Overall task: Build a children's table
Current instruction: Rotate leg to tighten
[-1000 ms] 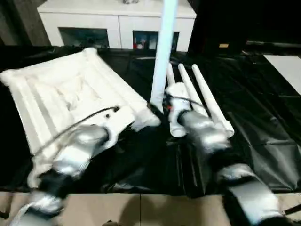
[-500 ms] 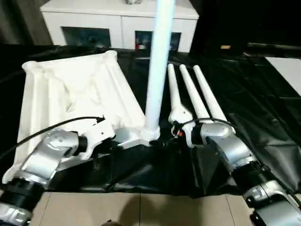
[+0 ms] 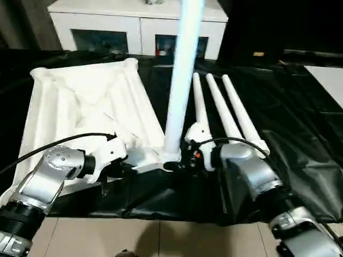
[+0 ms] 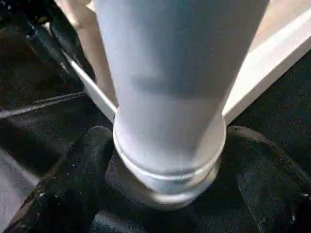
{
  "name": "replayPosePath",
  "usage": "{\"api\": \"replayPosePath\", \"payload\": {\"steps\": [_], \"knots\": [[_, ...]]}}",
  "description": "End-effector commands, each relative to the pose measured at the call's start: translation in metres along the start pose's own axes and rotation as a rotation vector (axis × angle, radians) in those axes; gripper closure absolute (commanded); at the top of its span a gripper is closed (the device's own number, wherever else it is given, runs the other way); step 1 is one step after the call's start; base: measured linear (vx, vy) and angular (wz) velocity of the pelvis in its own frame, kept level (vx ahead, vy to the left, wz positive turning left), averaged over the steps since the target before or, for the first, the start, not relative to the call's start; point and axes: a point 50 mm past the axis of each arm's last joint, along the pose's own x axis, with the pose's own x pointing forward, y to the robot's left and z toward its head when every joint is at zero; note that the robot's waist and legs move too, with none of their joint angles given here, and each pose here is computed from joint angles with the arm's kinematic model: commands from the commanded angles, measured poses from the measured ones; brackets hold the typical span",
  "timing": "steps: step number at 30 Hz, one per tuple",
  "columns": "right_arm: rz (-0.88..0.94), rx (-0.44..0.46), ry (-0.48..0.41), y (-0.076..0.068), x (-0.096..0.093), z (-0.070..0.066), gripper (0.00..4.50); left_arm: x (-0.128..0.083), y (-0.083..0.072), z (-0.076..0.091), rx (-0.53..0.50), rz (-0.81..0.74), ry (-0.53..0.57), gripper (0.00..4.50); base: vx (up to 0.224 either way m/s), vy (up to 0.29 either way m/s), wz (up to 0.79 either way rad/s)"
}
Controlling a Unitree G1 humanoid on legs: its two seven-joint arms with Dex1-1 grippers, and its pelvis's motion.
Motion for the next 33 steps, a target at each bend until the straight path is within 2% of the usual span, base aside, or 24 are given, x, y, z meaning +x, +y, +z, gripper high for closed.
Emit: {"api": "replayPosePath", "payload": {"steps": [1,8,15,17,18,19,20,22,23,25,26,28,33], "knots": [[-0.017,-0.003,-0.011,-0.005,-0.002,0.004,0.59,0.002,-0.002,0.010,0.041,-0.029,-0.026,4.50,0.000,0.000,0.00],[-0.027,0.025,-0.037,-0.008,0.001,0.006,1.03,0.000,-0.001,0.009,0.036,-0.030,-0.024,4.50,0.000,0.000,0.00],[-0.036,0.052,-0.040,-0.006,0.003,0.001,1.56,0.002,-0.002,0.008,0.029,-0.030,-0.027,4.50,0.000,0.000,0.00],[-0.153,0.115,-0.069,-0.008,0.010,-0.001,1.71,0.010,-0.001,0.009,0.006,0.021,-0.037,4.50,0.000,0.000,0.00],[-0.153,0.115,-0.069,-0.008,0.010,-0.001,1.74,0.010,-0.001,0.009,0.006,0.021,-0.037,4.50,0.000,0.000,0.00],[-0.275,0.189,-0.092,-0.010,0.017,-0.003,1.74,0.020,0.001,0.010,-0.015,0.086,-0.044,4.50,0.000,0.000,0.00],[-0.280,0.193,-0.092,-0.010,0.017,-0.003,1.74,0.020,0.001,0.011,-0.015,0.088,-0.044,4.50,0.000,0.000,0.00],[-0.468,0.300,-0.102,-0.010,0.029,-0.008,1.78,0.038,0.002,0.018,-0.076,0.188,-0.074,4.50,0.000,0.000,0.00],[-0.468,0.300,-0.102,-0.010,0.029,-0.008,1.78,0.038,0.002,0.018,-0.076,0.188,-0.074,4.50,0.000,0.000,0.00],[-0.554,0.333,-0.080,-0.008,0.036,-0.012,1.80,0.048,0.004,0.024,-0.110,0.245,-0.081,4.50,0.000,0.000,0.00],[-0.621,0.382,-0.048,-0.006,0.045,-0.014,1.80,0.061,0.008,0.031,-0.167,0.340,-0.083,4.50,0.000,0.000,0.00],[-0.680,0.451,-0.017,-0.006,0.053,-0.017,1.80,0.072,0.010,0.038,-0.214,0.387,-0.081,4.50,0.000,0.000,0.00],[-0.767,0.512,0.003,-0.008,0.060,-0.016,1.81,0.090,0.015,0.057,-0.264,0.489,-0.111,4.50,0.000,0.000,0.00]]}}
